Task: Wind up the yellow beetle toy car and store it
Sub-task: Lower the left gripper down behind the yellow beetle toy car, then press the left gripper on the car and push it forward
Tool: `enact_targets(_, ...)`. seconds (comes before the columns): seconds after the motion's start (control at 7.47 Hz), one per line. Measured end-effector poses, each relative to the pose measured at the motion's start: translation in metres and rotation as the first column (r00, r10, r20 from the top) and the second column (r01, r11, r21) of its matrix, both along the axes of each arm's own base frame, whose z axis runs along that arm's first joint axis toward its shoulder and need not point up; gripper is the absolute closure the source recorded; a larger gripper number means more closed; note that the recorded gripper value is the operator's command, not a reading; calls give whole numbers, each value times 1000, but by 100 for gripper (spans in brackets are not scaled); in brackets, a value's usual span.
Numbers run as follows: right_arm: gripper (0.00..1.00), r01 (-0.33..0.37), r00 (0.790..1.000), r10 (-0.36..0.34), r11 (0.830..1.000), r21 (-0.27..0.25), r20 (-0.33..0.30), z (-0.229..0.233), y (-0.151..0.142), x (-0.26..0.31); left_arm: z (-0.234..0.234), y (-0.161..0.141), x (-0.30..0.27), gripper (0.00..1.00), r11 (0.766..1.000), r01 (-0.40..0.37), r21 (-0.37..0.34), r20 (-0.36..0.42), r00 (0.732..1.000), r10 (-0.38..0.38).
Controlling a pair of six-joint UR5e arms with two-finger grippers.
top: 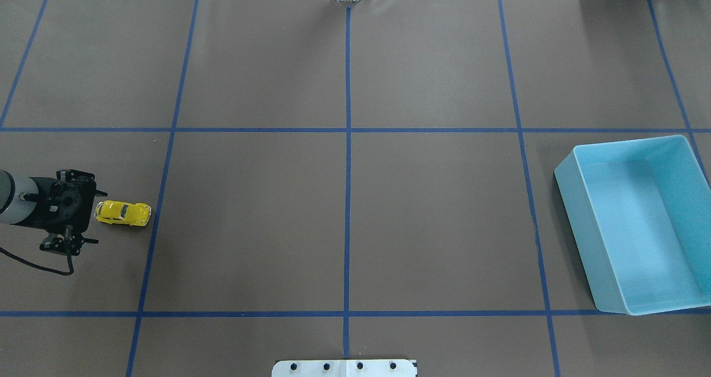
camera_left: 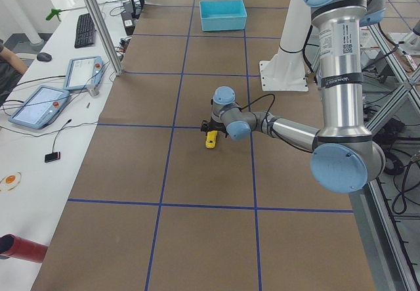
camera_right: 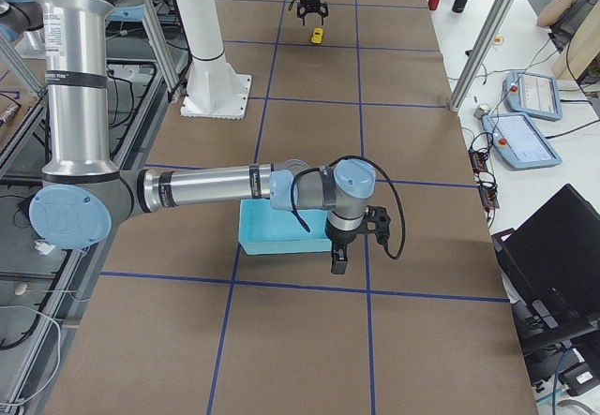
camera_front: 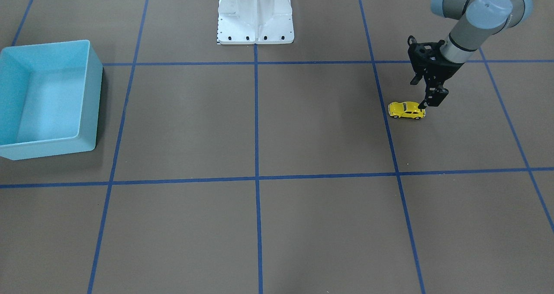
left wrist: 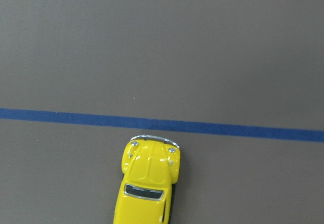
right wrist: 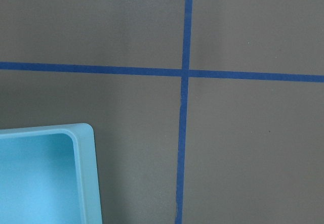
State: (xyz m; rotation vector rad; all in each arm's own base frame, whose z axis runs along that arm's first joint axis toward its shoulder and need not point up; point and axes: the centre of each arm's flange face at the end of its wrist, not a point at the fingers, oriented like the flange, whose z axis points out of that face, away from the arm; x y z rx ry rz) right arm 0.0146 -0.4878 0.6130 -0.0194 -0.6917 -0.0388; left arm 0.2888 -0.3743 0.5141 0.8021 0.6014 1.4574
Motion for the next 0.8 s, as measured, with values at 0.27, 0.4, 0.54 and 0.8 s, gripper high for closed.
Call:
enact_targets(0.27, 0, 0, 1000, 0, 1000, 0, 0, 0, 0, 0, 6, -6, 7, 0, 1000, -10, 9, 8, 1000, 10)
enact_targets(0.4, 0, 0, 1000, 0, 1000, 0, 0, 0, 0, 0, 7, -9, 11, 1, 1000, -11, 8, 9, 1000, 11)
enact_targets(0.54, 0, 0, 1000, 0, 1000, 0, 0, 0, 0, 0, 9, -12, 15, 2, 1000, -10, 6, 10, 1000, 10)
enact_targets(0.8, 0, 0, 1000, 0, 1000, 0, 0, 0, 0, 0, 12, -17, 21, 9, 1000, -8, -1, 13, 1000, 8)
